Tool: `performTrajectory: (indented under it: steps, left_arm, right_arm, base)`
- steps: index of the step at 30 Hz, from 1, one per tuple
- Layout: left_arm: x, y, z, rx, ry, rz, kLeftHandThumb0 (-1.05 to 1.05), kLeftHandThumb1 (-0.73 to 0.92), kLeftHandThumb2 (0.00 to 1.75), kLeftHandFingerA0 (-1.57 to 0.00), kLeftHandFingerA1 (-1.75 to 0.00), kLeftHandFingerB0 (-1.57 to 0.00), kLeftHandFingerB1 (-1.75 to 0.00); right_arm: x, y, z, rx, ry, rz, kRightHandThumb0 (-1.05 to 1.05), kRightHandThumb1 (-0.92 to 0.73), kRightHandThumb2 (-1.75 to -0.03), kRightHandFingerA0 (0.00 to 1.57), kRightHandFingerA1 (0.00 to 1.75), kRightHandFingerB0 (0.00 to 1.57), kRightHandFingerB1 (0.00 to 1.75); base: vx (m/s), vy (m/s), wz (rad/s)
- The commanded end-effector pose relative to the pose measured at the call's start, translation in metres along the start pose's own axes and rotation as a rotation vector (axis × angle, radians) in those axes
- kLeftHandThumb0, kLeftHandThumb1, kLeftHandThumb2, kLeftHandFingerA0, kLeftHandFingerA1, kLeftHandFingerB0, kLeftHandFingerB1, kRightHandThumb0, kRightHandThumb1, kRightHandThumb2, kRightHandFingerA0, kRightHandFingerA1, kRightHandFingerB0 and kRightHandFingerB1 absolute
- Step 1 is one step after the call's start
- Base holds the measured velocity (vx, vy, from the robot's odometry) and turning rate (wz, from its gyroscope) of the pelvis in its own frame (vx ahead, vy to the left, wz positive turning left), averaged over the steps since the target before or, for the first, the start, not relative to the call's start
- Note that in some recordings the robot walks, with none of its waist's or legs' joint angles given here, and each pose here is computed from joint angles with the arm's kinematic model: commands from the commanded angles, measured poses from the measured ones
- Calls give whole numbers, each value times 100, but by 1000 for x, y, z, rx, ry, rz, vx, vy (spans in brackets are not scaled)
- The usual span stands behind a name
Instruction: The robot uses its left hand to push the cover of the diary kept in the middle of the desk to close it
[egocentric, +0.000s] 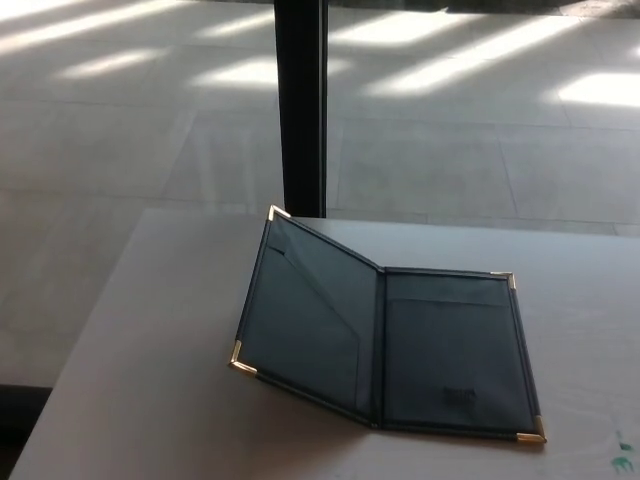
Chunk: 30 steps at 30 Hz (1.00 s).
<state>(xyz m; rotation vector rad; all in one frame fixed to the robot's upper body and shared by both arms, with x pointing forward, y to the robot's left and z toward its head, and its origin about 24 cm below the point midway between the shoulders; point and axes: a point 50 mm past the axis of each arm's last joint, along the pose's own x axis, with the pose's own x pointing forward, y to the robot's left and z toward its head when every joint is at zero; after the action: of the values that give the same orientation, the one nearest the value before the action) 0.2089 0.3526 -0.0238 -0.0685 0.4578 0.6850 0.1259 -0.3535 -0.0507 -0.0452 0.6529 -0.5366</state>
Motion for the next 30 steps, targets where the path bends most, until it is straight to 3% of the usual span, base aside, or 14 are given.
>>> performTrajectory:
  steps: [1, 3, 6, 7, 9, 10, 12, 16, 17, 21, 26, 27, 29, 30]
  left_arm:
    - [5, 17, 56, -549, -86, 188, -105, 92, 72, -66, -60, -60, -54]
    - [5, 6, 68, -518, -127, 162, -105, 92, 72, -68, -54, -54, -50]
    - [4, -5, 81, -488, -158, 149, -105, 92, 72, -72, -50, -58, -48]
    - [3, -28, 103, -500, -216, 52, -99, 72, 114, -60, -60, -53, -57]
    - [2, -38, 112, -505, -224, 23, -97, 73, 114, -59, -58, -53, -57]
    - [0, -54, 124, -519, -240, -13, -95, 92, 76, -66, -52, -53, -49]
    - [-2, -59, 128, -527, -245, -23, -95, 92, 76, -66, -52, -53, -49]
    - [-13, -108, 161, -557, -262, -142, -93, 92, 81, -59, -55, -46, -48]
    - [-16, -118, 167, -546, -272, -176, -95, 92, 82, -51, -54, -42, -48]
    - [-19, -141, 172, -528, -260, -239, -94, 91, 77, -56, -51, -47, -47]
    - [-24, -172, 158, -476, -214, -310, -89, 92, 84, -51, -51, -39, -45]
    - [-25, -176, 152, -477, -193, -320, -85, 81, 115, -48, -59, -41, -55]
    - [-26, -181, 145, -479, -171, -332, -85, 81, 115, -48, -59, -41, -55]
    - [-27, -185, 134, -437, -156, -340, -94, 91, 85, -60, -55, -44, -48]
  right_arm:
    - [-11, -29, 31, 400, -77, -7, -73, -92, -71, 38, 68, 40, 49]
    - [-11, -29, 31, 408, -77, -2, -73, -92, -68, 38, 68, 41, 49]
    - [-11, -28, 31, 418, -74, 5, -74, -92, -71, 38, 68, 41, 50]
    - [-12, -27, 31, 411, -72, 12, -73, -92, -71, 36, 67, 38, 48]
    - [-12, -26, 30, 414, -64, 10, -73, -92, -73, 38, 68, 39, 48]
    - [-12, -27, 30, 412, -62, 9, -72, -92, -72, 37, 68, 38, 47]
    - [-12, -26, 31, 410, -60, 12, -72, -92, -72, 37, 68, 38, 47]
    - [-12, -27, 32, 430, -55, 13, -74, -92, -70, 38, 67, 41, 48]
    - [-13, -27, 32, 433, -55, 15, -73, -92, -70, 36, 66, 39, 47]
    - [-13, -27, 33, 431, -52, 13, -73, -92, -70, 38, 66, 41, 47]
    - [-12, -24, 32, 447, -44, 19, -72, -92, -70, 39, 69, 40, 46]
    - [-12, -24, 32, 447, -43, 18, -71, -92, -70, 40, 68, 42, 47]
    - [-12, -23, 33, 444, -44, 16, -71, -92, -70, 40, 68, 42, 47]
    - [-13, -23, 33, 447, -44, 18, -72, -92, -71, 40, 67, 41, 46]
  base:
    - [0, 0, 0]
    - [0, 0, 0]
    - [0, 0, 0]
    - [0, 0, 0]
    - [0, 0, 0]
    - [0, 0, 0]
    - [0, 0, 0]
    - [0, 0, 0]
    - [0, 0, 0]
    - [0, 0, 0]
    - [0, 0, 0]
    - [0, 0, 0]
    - [0, 0, 0]
    - [0, 0, 0]
